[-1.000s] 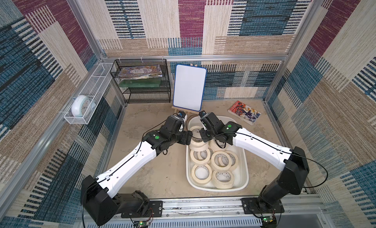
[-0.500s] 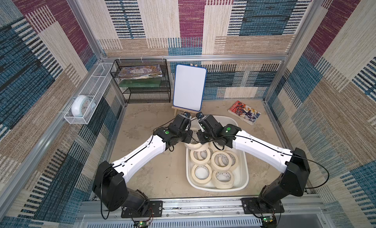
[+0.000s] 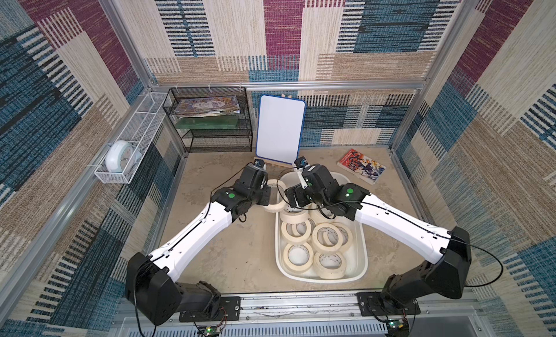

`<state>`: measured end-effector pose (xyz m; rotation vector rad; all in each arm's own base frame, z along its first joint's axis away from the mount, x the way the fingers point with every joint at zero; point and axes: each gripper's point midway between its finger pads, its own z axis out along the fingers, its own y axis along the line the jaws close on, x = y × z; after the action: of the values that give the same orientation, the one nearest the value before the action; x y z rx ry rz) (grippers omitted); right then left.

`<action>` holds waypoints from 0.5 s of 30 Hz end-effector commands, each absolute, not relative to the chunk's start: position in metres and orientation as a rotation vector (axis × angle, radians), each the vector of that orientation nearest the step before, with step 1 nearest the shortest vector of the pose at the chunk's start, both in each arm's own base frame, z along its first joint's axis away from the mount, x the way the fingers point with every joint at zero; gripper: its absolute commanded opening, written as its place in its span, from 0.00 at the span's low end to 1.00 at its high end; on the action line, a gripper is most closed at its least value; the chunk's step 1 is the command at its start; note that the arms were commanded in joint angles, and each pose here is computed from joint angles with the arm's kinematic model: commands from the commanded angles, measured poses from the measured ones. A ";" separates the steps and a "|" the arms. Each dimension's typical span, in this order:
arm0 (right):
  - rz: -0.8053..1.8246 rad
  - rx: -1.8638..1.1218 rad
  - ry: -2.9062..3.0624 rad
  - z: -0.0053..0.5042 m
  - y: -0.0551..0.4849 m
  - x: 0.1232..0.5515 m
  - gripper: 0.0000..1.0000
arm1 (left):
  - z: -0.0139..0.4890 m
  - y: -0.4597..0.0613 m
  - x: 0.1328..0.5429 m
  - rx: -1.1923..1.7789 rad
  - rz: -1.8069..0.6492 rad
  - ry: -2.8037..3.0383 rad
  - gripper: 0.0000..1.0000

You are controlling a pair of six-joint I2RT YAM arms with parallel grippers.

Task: Take out the art tape in the storage box
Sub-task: Pick up the art tape from the storage box, then place the art tape at the center of the board.

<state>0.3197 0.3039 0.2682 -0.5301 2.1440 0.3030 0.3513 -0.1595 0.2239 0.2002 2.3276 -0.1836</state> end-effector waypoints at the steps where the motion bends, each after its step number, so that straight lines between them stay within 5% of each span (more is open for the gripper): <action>1: 0.226 -0.431 2.081 0.290 0.280 0.333 0.99 | 0.230 -0.126 0.360 0.090 -0.155 2.302 0.00; 15: 0.201 -0.352 2.163 0.261 0.212 0.325 0.99 | 0.121 0.063 0.427 -0.460 -0.044 2.451 0.00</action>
<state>0.3300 0.2135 0.2632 -0.3364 2.1530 0.1840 0.3990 0.0579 0.1169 -0.4414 2.5250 0.0430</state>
